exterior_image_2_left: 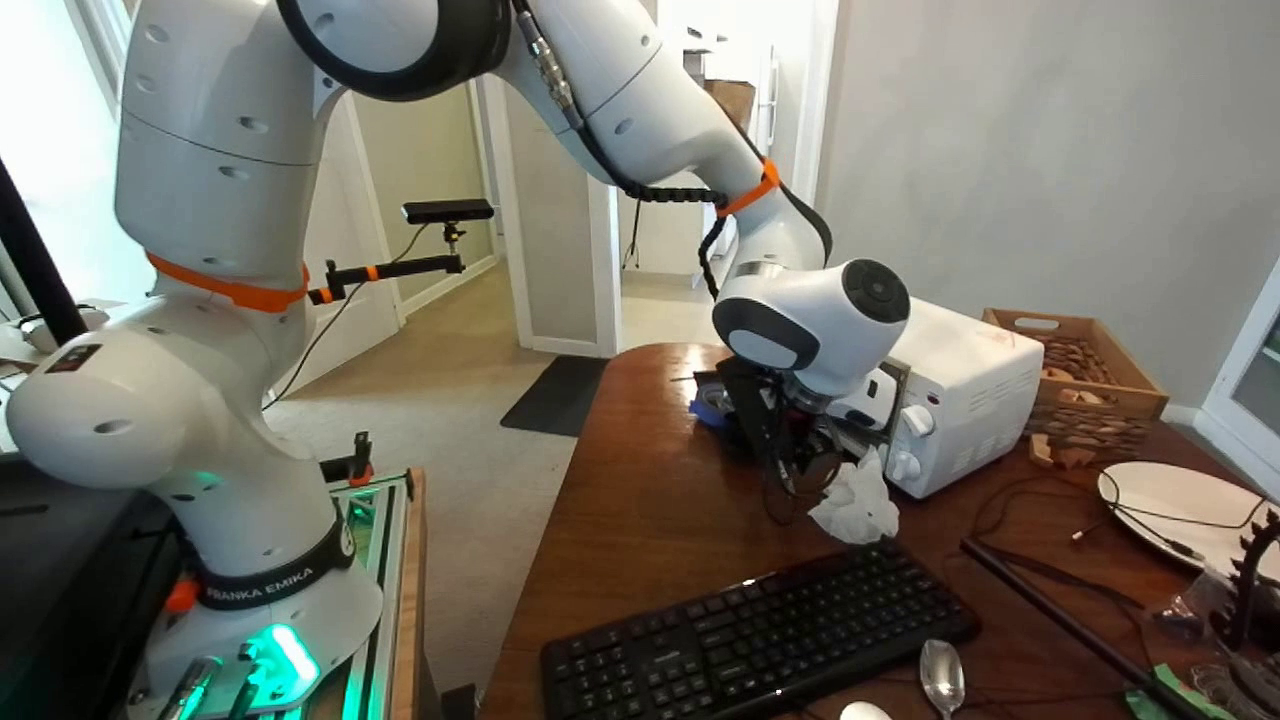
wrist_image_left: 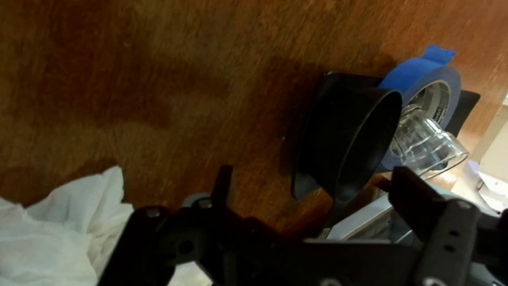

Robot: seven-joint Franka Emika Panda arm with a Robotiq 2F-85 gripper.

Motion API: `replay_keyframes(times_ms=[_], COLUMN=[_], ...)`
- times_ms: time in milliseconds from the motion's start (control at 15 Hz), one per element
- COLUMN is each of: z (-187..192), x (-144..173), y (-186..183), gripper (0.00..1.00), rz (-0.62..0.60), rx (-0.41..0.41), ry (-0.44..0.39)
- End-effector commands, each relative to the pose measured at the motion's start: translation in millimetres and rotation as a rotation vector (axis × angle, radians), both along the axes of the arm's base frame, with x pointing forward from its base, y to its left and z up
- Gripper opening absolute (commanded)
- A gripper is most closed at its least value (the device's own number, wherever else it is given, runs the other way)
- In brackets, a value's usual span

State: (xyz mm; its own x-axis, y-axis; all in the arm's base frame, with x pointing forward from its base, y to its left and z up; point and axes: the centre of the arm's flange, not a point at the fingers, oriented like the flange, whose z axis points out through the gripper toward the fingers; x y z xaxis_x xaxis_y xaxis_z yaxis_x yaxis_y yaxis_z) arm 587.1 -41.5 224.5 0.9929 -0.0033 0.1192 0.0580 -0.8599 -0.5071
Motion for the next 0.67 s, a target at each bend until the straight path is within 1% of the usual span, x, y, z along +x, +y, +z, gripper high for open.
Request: replay_keyframes(times_ms=[0,200,467,533,600], z=[-18.6,-36.6,-50.0,-52.4,-54.2], x=[-29.3,-37.7,-43.6,-44.3,-45.6], y=[2.9,1.1,-1.2,-1.4,-2.3], gripper=[1.0,1.0,1.0,0.85,0.81], rz=[-0.101,-0.153,-0.205,-0.212,-0.223], rx=[0.063,0.123,0.173,0.183,0.19], ry=[0.025,0.052,0.05,0.05,0.046])
